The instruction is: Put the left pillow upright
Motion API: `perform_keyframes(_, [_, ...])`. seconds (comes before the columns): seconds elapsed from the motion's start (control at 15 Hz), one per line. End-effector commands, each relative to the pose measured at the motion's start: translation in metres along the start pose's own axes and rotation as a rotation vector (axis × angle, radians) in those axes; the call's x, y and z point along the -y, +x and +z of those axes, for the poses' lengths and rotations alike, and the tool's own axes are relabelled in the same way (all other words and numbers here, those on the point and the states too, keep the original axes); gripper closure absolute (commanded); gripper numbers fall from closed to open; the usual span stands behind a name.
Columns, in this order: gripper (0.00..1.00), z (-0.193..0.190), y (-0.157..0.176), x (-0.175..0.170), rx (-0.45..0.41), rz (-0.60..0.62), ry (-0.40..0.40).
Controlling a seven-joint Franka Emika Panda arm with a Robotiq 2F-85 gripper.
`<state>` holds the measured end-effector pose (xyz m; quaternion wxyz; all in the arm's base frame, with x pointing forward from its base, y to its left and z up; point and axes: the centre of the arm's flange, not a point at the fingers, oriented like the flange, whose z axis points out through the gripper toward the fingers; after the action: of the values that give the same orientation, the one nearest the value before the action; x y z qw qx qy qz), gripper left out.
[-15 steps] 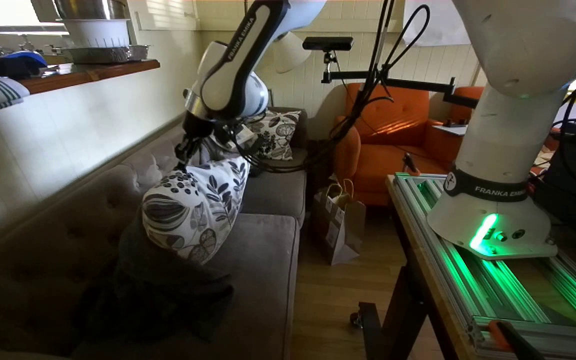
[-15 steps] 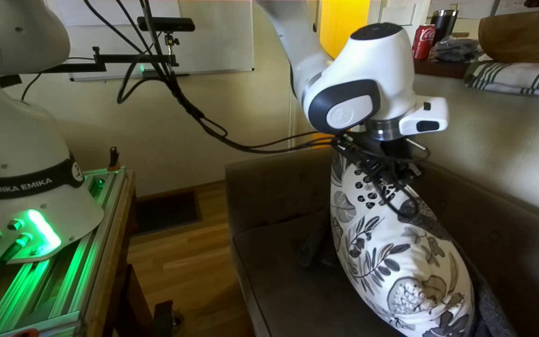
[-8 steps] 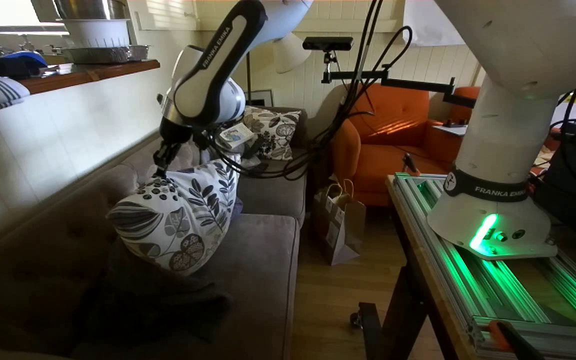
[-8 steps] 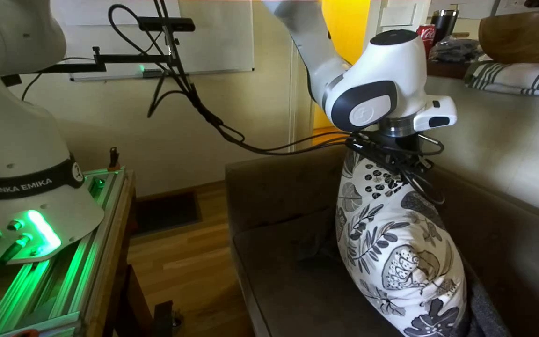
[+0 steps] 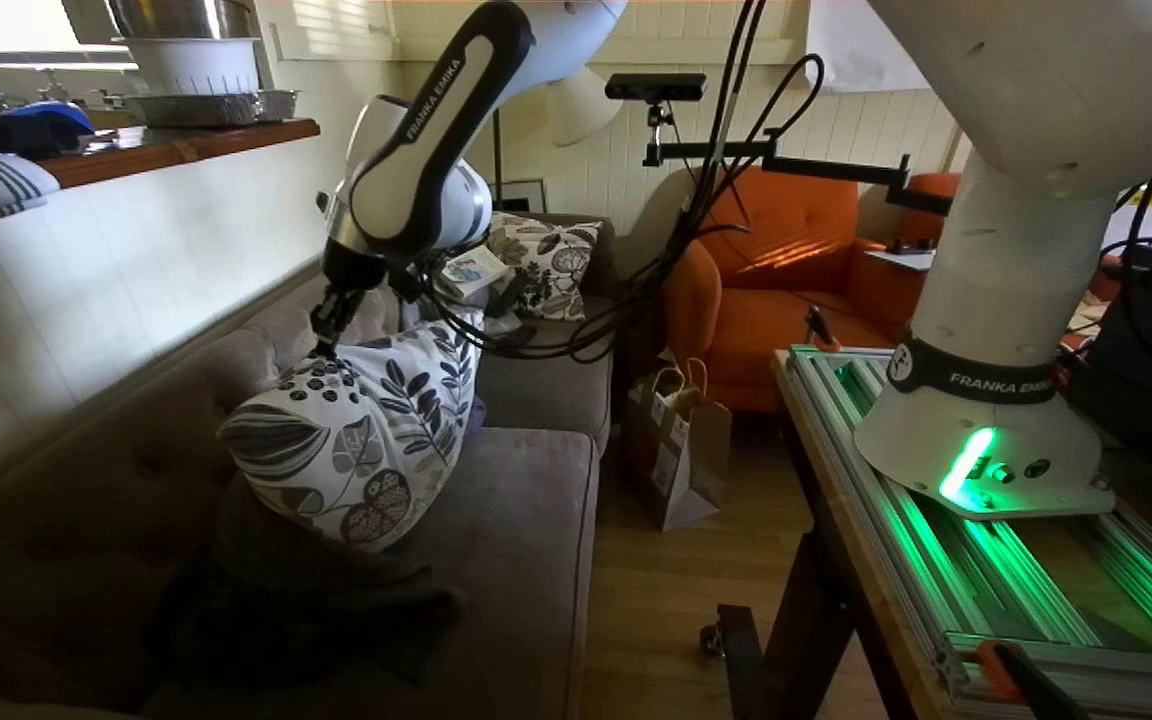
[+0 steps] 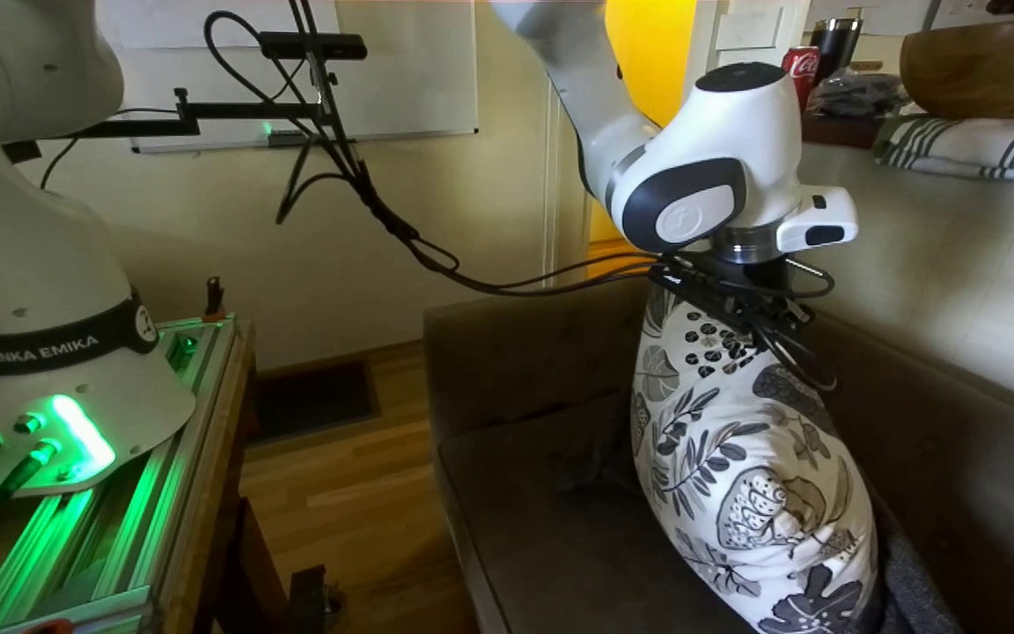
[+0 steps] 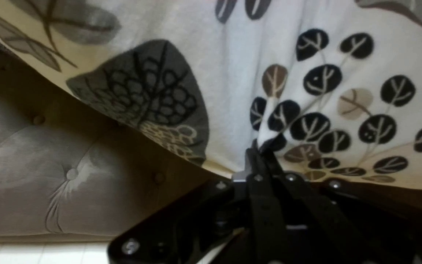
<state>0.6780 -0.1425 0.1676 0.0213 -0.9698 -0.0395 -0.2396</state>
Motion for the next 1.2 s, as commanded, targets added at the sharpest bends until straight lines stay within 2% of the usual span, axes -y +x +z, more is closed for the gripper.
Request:
perform_keyframes(0.0, [0.98,0.022,0.056,-0.017,-0.037,-0.128,-0.029])
perform_keyframes(0.07, [0.98,0.027,0.081,-0.021,-0.037,-0.181,-0.036])
perform_keyframes(0.2, [0.98,0.031,0.104,-0.020,-0.023,-0.281,-0.050])
perform_keyframes(0.4, [0.98,0.050,0.128,-0.016,0.027,-0.404,-0.038])
perform_keyframes(0.53, [0.98,0.062,0.138,-0.013,0.020,-0.466,-0.059])
perform_keyframes(0.87, [0.98,0.084,0.163,-0.011,-0.155,-0.441,-0.141])
perform_keyframes(0.93, [0.97,0.055,0.101,0.002,-0.047,-0.444,-0.092])
perform_keyframes(1.13, [0.97,0.065,0.104,0.000,-0.085,-0.440,-0.109])
